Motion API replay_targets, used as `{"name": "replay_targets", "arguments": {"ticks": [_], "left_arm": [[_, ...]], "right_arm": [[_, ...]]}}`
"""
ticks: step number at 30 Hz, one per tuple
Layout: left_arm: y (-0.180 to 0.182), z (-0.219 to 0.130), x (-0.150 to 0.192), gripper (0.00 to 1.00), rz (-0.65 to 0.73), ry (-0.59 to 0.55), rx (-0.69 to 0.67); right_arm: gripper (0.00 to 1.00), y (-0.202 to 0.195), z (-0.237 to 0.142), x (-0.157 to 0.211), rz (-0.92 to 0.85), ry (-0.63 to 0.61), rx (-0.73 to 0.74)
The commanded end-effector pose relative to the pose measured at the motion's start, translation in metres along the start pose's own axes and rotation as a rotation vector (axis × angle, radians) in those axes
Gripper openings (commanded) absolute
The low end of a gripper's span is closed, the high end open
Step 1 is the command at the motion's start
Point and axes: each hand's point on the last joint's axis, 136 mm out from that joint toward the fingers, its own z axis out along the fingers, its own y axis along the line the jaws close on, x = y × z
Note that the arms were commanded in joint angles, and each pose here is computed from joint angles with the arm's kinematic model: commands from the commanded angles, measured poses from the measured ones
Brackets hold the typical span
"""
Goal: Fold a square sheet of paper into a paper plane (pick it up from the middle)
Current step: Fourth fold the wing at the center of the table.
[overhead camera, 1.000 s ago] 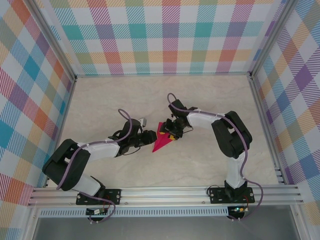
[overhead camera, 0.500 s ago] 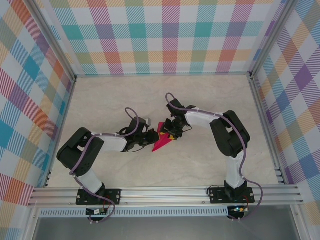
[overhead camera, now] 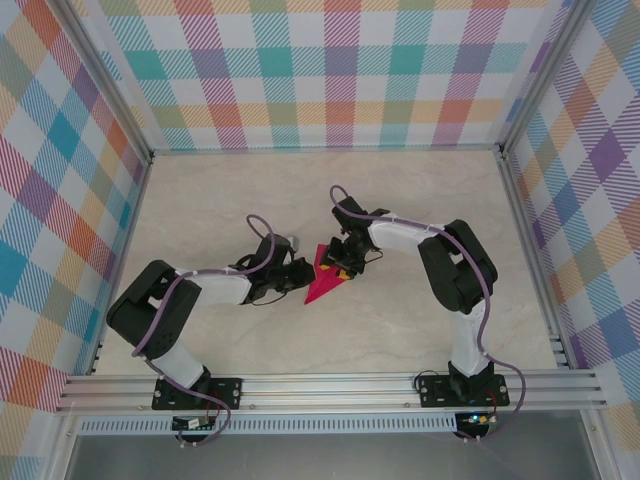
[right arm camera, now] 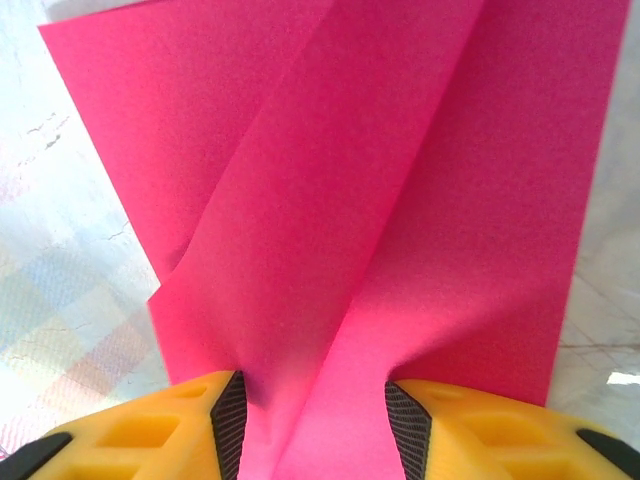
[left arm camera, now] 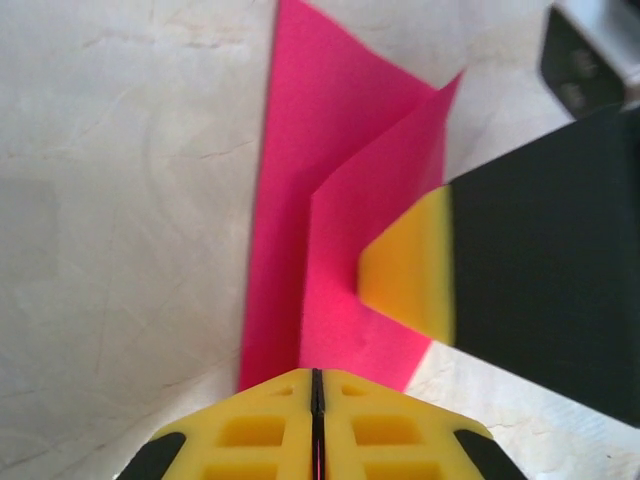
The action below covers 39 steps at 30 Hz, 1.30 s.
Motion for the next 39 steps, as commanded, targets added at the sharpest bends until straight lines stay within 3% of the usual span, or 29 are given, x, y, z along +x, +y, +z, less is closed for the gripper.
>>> {"name": "replay_targets", "arguments": {"ticks": [1,12,39], "left_arm": [[-0.01,-0.015,-0.013,0.1,0.024,-0.05,0.017],[-0.03,-0.008,-0.003,0.13,0.022,0.021,0.14],[0.01,0.015,0.012,0.06,-0.02,0.085,-0.005]], "right_arm": [[0.48,-0.081,0.038,0.007,0.048,0.033,0.289],[0.5,-0.083,0.042,0.008,0.055,0.062,0.318],[0.52,-0.077,0.054,0.011,0.05,0.131,0.305]]}}
